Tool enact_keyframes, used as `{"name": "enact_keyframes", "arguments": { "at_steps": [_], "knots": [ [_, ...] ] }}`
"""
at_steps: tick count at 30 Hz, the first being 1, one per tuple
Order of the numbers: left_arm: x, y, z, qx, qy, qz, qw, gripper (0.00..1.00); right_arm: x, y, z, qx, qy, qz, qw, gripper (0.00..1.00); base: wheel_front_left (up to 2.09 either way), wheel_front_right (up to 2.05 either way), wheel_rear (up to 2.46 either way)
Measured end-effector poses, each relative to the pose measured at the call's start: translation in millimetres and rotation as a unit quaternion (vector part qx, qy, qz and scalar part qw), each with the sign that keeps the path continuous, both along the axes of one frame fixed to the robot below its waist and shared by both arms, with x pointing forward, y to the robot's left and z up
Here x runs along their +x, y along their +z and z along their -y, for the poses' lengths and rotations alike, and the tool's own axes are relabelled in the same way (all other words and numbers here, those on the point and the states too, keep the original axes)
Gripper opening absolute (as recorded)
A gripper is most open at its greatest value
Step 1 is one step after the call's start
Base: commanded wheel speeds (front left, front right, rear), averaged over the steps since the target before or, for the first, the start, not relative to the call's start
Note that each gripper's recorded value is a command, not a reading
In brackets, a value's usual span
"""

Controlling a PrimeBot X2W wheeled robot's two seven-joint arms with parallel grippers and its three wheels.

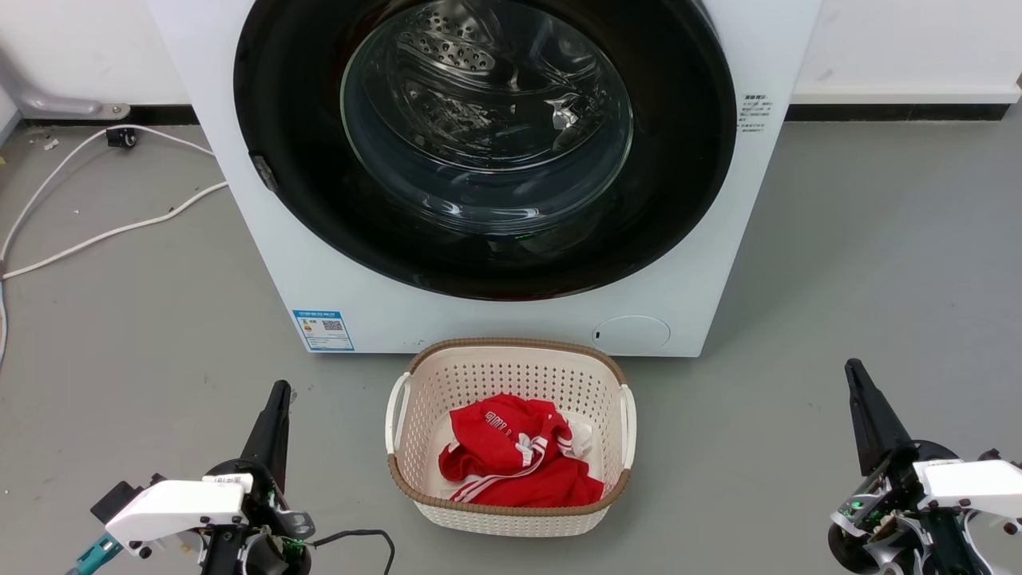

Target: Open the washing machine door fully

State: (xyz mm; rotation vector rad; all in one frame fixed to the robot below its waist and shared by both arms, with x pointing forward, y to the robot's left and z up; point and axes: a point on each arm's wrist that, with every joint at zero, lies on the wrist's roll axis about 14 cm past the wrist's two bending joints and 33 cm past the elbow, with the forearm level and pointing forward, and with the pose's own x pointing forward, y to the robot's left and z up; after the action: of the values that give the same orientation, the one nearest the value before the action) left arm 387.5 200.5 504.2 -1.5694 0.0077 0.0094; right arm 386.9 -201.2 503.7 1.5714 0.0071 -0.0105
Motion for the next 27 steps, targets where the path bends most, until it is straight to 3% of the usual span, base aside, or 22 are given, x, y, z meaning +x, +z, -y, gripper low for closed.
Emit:
{"name": "enact_keyframes", "arguments": {
  "at_steps": [8,9,14,27],
  "knots": [
    [0.0,0.0,0.0,0.0,0.0,0.0,1.0,0.0,0.0,0.0,-0.2,0.0,0.001,0.0,1.0,0.0,0.0,0.0,0.0],
    [-0.2,-0.8,0.1,0.0,0.0,-0.001,1.0,1.0,-0.2,-0.7,-0.3,0.001,0.001,-0.001,1.0,1.0,0.0,0.0,0.0],
    [-9.5,-20.7,2.4,-0.004,0.001,-0.031,1.0,1.0,-10.5,-21.2,-1.2,0.003,-0.001,-0.031,1.0,1.0,0.0,0.0,0.0],
    [-4.6,2.1,6.2,0.057,0.009,0.002,0.998,1.0,-8.8,-5.7,-3.2,-0.035,-0.014,-0.008,0.999,1.0,0.0,0.0,0.0]
  ]
}}
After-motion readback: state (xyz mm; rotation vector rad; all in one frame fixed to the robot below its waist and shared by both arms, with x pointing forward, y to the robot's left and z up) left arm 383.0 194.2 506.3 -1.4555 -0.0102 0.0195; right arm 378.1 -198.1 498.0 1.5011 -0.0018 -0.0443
